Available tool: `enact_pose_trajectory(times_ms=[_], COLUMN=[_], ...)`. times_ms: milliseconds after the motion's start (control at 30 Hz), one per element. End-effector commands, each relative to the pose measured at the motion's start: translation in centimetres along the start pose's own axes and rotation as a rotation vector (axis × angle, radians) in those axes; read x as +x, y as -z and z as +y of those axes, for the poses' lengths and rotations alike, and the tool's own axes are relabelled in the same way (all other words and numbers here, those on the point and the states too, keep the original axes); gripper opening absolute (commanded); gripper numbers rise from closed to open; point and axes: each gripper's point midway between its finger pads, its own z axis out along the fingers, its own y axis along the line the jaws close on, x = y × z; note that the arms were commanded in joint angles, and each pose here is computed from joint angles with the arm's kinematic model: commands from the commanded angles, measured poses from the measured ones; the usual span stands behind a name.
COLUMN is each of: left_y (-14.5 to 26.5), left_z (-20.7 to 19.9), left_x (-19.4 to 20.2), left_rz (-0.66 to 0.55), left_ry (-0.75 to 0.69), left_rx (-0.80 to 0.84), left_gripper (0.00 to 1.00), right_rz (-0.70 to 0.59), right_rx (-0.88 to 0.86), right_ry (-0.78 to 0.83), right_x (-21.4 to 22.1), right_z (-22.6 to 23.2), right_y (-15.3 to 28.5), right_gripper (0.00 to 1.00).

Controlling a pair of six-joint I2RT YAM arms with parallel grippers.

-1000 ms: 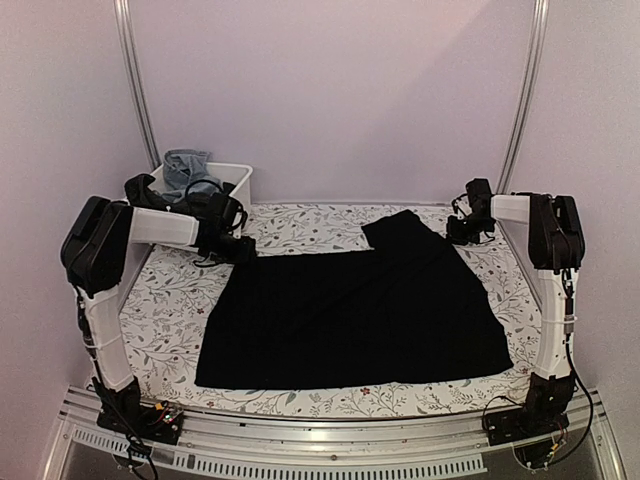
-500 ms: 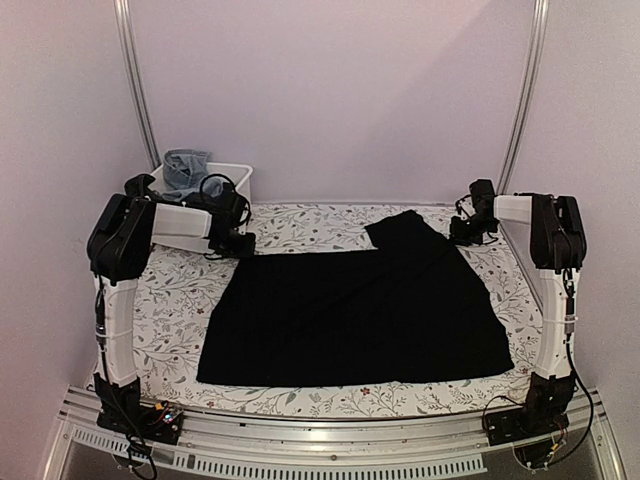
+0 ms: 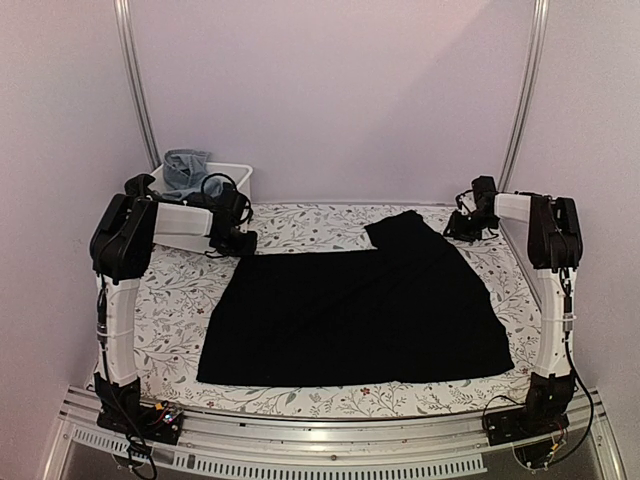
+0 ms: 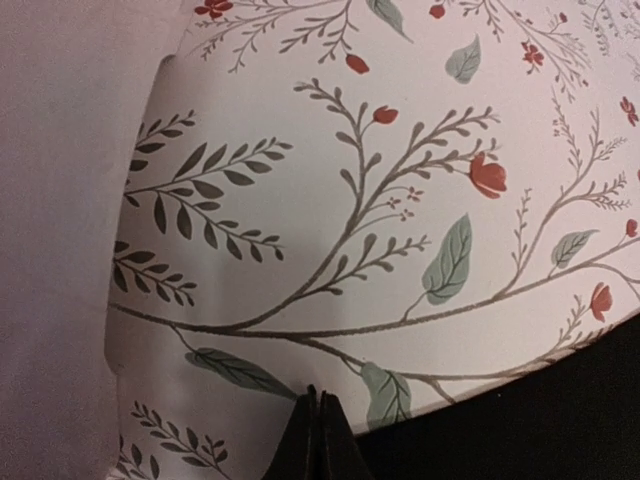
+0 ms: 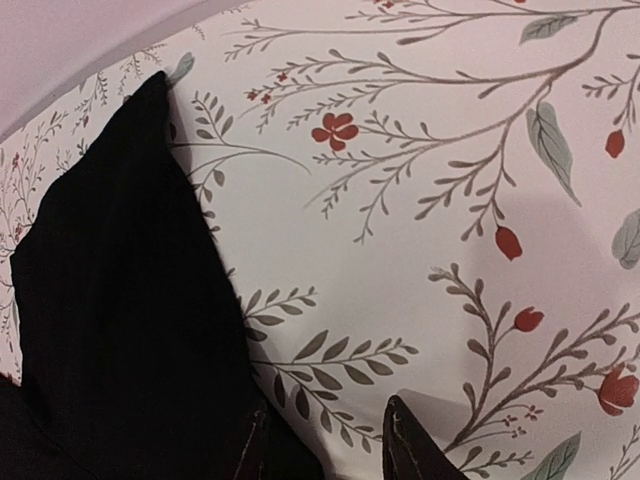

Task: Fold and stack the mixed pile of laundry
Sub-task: Move the 1/3-folded T-shirt to the center of the board, then pick up the 1/3-folded T-shirt from the center of the board.

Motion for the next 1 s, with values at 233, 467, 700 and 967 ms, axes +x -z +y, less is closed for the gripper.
enact_pose_trajectory(times_ms=[233, 467, 700, 967], left_y=[1.1, 2.3, 3.3, 5.0], left_z=[0.0, 0.1, 0.0, 0.0], left_x=[-0.9, -1.5, -2.2, -2.8], left_rz=[-0.014, -0.041, -0.074, -0.119], left_ry=[0.022, 0.027, 0.035, 0.040], left_rx=[0.024, 0.020, 0.030, 0.039], left_gripper=[0.00, 0.00, 0.00, 0.00], right_rz=[0.091, 0.123, 0.074, -0.061], right_rx=[-0.119, -0.122, -0.114, -0.125], right_ry=[0.016, 0.064, 0.079, 0.082], right_x=[2.1, 3.1, 1.3, -2.2], right_z=[1.6, 3.0, 3.7, 5.5], right_y=[-2.5, -3.5, -1.6, 3.5], right_gripper=[0.36, 0.21, 0.00, 0.00])
